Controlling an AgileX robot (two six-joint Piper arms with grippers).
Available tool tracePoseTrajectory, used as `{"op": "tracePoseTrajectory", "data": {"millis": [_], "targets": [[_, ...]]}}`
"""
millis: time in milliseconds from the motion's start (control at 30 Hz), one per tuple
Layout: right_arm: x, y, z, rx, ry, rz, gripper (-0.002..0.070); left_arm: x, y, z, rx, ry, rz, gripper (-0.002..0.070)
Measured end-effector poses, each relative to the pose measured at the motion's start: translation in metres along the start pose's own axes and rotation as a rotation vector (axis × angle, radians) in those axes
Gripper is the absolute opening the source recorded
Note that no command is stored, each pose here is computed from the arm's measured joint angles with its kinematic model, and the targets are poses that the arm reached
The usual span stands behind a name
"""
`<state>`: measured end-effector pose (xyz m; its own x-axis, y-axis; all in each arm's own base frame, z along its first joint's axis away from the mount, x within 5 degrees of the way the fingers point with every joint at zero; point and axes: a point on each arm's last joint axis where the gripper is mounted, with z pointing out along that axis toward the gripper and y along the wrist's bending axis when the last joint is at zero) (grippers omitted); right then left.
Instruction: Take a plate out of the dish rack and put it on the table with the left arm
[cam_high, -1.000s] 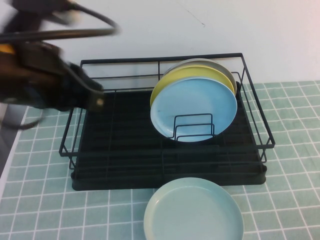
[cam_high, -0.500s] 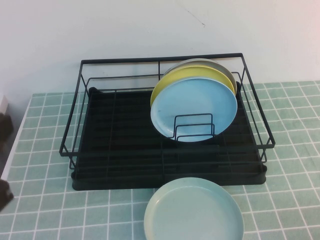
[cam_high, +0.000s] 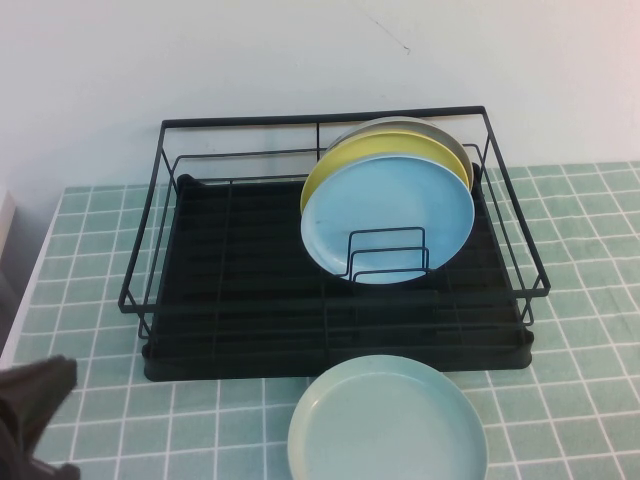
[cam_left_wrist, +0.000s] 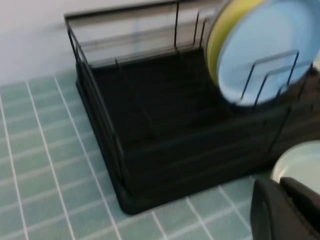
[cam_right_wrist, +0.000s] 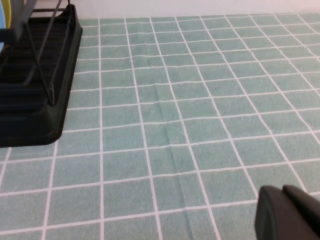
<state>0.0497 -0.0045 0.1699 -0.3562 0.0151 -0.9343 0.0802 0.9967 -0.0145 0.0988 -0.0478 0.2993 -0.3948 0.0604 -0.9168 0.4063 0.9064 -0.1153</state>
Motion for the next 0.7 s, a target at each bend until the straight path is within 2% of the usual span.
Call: {"op": "tracePoseTrajectory", "data": {"millis": [233,400,567,700], "targets": [[0.000,0.000,0.000,0.000,0.000,0.000,-0.0002,0.028,0.002,0.007,0.000,0.151,-0.005,-0.0001],[0.000,0.000,0.000,0.000,0.000,0.000,-0.0002,0.042,0.003,0.006,-0.004,0.257,0.049,-0.0002],[0.000,0.000,0.000,0.000,0.000,0.000,-0.0002,0.049,0.010,-0.001,-0.060,0.206,0.160,-0.0002],[0.000,0.000,0.000,0.000,0.000,0.000,-0.0002,0.058,0.012,-0.009,-0.082,0.063,0.208,-0.0002]]}}
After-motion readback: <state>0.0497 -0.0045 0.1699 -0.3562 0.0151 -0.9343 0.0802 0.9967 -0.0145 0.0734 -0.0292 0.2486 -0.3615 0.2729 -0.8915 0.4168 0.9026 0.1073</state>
